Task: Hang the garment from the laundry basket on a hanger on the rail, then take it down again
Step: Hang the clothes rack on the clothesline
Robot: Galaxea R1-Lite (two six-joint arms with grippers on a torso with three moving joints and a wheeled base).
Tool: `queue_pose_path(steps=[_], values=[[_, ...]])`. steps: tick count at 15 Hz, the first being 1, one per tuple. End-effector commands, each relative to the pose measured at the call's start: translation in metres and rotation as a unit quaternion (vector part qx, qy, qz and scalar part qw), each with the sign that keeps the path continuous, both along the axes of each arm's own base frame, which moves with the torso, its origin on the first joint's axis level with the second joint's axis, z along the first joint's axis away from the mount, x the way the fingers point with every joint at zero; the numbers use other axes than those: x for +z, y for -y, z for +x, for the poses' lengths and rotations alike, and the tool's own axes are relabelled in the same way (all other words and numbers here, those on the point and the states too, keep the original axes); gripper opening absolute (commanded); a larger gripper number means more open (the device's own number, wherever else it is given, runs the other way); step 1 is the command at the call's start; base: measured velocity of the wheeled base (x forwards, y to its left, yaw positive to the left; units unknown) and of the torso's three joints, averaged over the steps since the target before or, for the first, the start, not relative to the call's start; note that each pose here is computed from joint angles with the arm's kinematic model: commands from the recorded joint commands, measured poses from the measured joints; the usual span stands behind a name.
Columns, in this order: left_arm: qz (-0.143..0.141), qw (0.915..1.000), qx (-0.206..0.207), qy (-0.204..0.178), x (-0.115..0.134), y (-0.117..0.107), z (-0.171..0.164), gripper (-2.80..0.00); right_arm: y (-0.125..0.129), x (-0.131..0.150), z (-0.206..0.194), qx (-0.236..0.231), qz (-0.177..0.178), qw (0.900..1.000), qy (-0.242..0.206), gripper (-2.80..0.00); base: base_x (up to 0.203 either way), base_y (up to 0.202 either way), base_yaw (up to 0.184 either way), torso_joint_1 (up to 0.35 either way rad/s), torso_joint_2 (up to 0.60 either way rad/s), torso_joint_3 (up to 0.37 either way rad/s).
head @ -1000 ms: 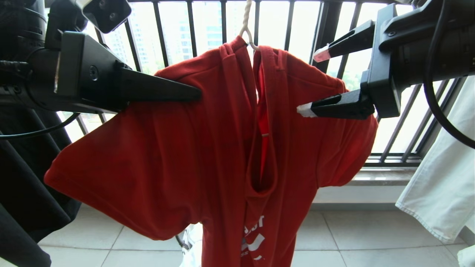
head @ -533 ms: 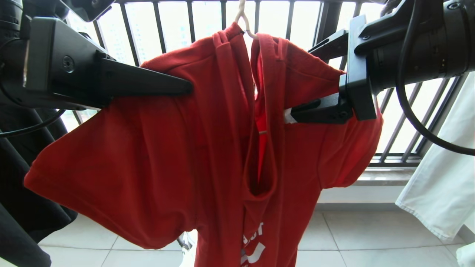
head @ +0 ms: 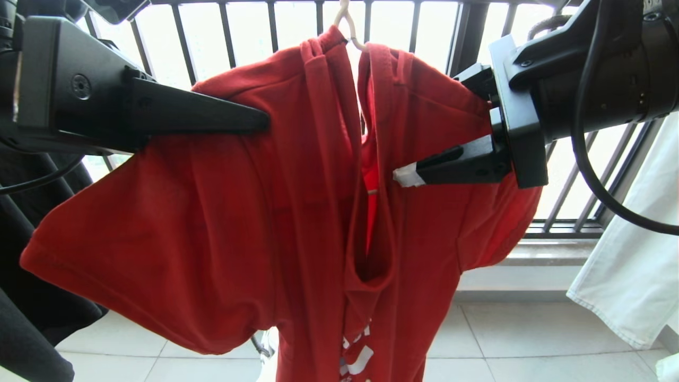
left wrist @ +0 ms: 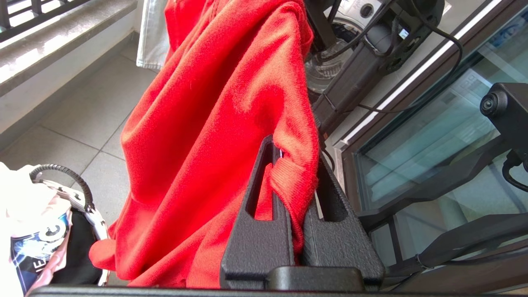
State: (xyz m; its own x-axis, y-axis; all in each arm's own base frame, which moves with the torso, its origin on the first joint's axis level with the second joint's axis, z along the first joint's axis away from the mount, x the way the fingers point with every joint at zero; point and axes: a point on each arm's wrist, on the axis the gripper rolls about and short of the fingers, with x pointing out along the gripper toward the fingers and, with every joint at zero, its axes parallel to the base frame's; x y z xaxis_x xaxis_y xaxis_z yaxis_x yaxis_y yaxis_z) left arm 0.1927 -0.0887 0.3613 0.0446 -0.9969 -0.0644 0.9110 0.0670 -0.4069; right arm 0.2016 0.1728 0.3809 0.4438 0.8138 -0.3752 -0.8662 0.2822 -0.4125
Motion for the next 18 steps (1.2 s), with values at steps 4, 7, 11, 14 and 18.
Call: queue_pose_path(steps=[4, 7, 11, 14, 18], values=[[-0.001, 1.0000, -0.002, 0.003, 0.001, -0.001, -0.003, -2.80, -0.009, 0.000, -0.006, 0.015, 0.010, 1.000, -0.017, -2.80, 0.000, 0.000, 0.000, 0.000, 0.00, 0.000], [-0.001, 1.0000, -0.001, 0.003, 0.001, -0.001, -0.003, -2.80, -0.010, 0.000, -0.007, 0.016, 0.014, 1.000, -0.022, -2.80, 0.000, 0.000, 0.000, 0.000, 0.00, 0.000], [-0.001, 1.0000, 0.000, 0.004, 0.001, -0.001, -0.002, -2.80, -0.009, 0.004, -0.010, 0.015, 0.025, 0.999, -0.021, -2.80, 0.000, 0.000, 0.000, 0.000, 0.00, 0.000], [0.003, 1.0000, -0.001, 0.008, -0.005, -0.001, -0.001, 0.00, -0.007, 0.006, -0.013, 0.015, 0.027, 0.999, -0.017, -2.80, 0.000, 0.000, 0.000, 0.000, 0.00, 0.000], [0.005, 0.9996, -0.003, 0.028, -0.008, -0.001, -0.001, 0.00, -0.005, 0.008, -0.015, 0.015, 0.029, 0.999, -0.016, -2.80, 0.000, 0.000, 0.000, 0.000, 0.00, 0.000]])
